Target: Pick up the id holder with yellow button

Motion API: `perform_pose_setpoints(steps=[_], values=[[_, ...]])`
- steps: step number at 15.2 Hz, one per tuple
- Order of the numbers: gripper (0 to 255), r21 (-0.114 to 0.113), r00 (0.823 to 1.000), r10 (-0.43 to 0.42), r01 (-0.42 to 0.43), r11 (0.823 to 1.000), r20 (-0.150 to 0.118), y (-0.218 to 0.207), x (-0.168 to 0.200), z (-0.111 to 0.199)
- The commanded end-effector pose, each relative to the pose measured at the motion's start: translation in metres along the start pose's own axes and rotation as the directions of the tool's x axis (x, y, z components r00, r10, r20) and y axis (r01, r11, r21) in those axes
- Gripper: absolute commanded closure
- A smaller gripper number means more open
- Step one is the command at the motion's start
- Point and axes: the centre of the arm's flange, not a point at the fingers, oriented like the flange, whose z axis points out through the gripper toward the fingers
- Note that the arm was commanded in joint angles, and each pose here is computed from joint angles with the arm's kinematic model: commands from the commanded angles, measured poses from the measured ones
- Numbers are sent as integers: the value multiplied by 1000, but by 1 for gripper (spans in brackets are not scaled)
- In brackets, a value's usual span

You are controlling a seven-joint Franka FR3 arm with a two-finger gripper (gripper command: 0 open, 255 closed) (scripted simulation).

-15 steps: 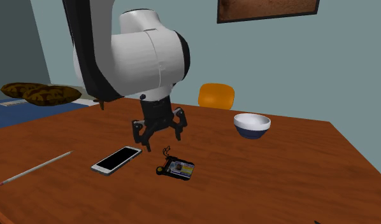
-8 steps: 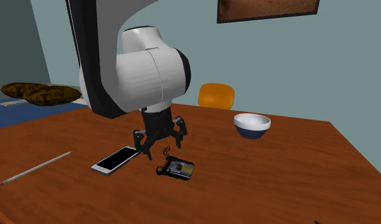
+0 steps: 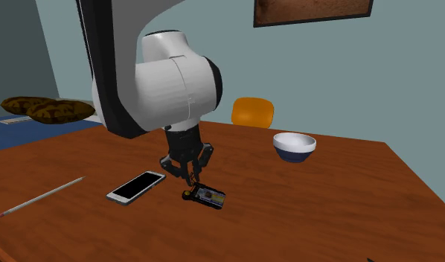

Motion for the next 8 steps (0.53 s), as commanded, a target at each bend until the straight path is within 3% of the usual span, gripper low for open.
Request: perform_pose_setpoints(steps=[1, 8], values=[[255, 0, 1000, 0, 0, 1000, 4, 0, -1, 1], [255, 0, 1000, 0, 0, 1000, 4, 5, 4, -29]])
